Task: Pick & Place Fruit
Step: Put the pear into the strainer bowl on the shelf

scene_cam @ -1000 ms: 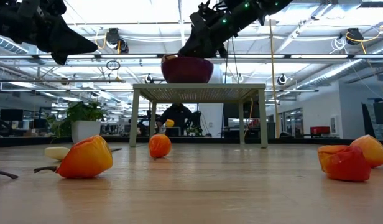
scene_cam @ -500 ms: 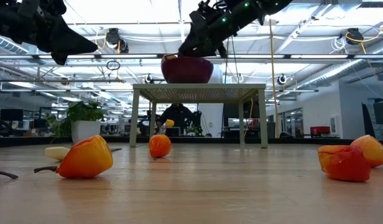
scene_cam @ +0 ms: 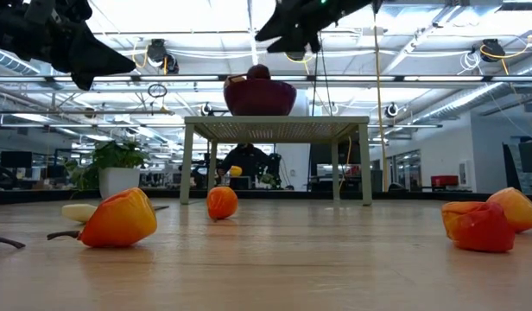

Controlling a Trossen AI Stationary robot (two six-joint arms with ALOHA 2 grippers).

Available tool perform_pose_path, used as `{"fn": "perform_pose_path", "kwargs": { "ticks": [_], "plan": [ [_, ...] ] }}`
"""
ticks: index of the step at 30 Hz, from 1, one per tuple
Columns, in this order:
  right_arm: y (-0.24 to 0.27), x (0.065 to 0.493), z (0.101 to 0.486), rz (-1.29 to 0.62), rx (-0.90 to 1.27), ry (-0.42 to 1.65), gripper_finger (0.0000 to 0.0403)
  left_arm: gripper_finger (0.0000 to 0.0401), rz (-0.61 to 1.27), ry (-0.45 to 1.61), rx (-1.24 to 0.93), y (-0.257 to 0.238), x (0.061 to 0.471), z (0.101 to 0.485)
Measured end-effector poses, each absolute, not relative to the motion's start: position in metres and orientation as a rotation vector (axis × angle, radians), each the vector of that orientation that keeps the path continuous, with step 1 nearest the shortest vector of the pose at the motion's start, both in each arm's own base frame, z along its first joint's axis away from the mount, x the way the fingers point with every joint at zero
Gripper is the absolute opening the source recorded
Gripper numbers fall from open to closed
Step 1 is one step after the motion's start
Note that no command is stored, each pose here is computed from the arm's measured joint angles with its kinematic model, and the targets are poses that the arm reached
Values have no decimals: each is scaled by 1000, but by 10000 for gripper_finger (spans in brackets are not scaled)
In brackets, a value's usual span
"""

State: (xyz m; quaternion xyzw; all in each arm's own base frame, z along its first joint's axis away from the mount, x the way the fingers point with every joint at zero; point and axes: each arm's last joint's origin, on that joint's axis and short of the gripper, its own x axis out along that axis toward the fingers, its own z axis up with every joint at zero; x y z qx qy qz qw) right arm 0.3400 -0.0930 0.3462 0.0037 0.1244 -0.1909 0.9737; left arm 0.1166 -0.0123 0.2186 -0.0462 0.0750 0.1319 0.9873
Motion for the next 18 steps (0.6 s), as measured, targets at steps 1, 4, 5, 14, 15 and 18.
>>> {"fn": "perform_pose_path", "kwargs": {
  "ticks": [1,4,5,14,15,18],
  "plan": [
    [-89,337,349,-375,-1,260,261,21,265,150,-93,-12,117,219],
    [-78,333,351,-340,-29,292,234,21,265,151,-90,-12,117,219],
    [-74,332,351,-330,-32,304,222,21,265,151,-90,-12,117,219],
    [-51,322,359,-273,-26,327,70,21,262,154,-68,-12,117,219],
    [-48,320,360,-264,-30,328,51,21,262,154,-70,-12,117,219],
    [-41,314,364,-239,-41,305,8,21,252,155,-69,-13,117,219]
  ]
}}
